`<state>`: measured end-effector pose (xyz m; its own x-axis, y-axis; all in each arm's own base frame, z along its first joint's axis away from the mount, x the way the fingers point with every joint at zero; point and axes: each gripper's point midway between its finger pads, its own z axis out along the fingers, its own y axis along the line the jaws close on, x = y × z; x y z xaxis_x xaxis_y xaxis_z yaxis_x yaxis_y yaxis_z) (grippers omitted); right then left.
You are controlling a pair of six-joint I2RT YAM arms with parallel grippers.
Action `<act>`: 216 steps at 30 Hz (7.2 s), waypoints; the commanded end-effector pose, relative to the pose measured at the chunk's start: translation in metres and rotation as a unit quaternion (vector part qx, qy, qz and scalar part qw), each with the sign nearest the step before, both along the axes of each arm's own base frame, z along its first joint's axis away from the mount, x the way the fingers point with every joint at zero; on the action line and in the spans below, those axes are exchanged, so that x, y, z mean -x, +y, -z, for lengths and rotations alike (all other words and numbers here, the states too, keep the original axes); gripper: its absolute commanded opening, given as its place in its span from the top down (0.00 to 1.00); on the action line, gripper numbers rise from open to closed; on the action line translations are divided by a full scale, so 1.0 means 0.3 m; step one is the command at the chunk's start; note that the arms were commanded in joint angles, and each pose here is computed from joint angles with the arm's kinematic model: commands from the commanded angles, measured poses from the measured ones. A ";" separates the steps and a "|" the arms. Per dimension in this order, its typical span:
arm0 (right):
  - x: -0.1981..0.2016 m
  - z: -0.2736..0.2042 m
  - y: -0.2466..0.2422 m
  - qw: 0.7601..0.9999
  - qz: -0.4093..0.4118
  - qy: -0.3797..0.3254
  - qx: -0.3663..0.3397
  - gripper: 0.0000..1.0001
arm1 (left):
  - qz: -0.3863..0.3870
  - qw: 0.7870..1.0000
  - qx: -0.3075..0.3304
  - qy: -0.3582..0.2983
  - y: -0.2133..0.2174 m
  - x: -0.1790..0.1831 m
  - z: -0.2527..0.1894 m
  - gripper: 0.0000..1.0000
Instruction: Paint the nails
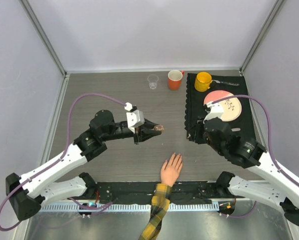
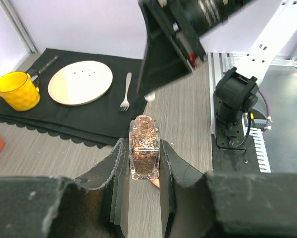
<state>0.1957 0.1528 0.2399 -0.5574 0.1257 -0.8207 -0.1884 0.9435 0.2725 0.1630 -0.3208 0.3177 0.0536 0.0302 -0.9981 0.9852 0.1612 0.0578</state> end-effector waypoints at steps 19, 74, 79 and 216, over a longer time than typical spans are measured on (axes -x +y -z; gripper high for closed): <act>0.046 -0.422 0.254 0.968 -0.241 -0.067 -0.029 0.99 | 0.025 0.999 -0.039 0.013 -0.035 0.023 0.117 1.00; 0.046 -0.326 0.378 0.965 -0.257 -0.042 -0.020 0.99 | 0.017 0.999 -0.038 0.014 -0.033 0.015 0.109 1.00; 0.048 -0.311 0.377 0.966 -0.256 -0.039 -0.016 0.99 | 0.016 0.999 -0.037 0.012 -0.032 0.014 0.107 1.00; 0.090 -0.124 0.607 0.995 -0.052 -0.083 0.033 0.99 | -0.204 0.978 0.048 0.003 0.136 -0.147 -0.034 1.00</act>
<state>0.1855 0.3276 0.2712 -0.3950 -0.0424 -0.9177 -0.2945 0.9521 0.0828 0.1819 -0.2766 0.2391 -0.1463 0.1895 -0.9709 0.8827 0.4681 -0.0416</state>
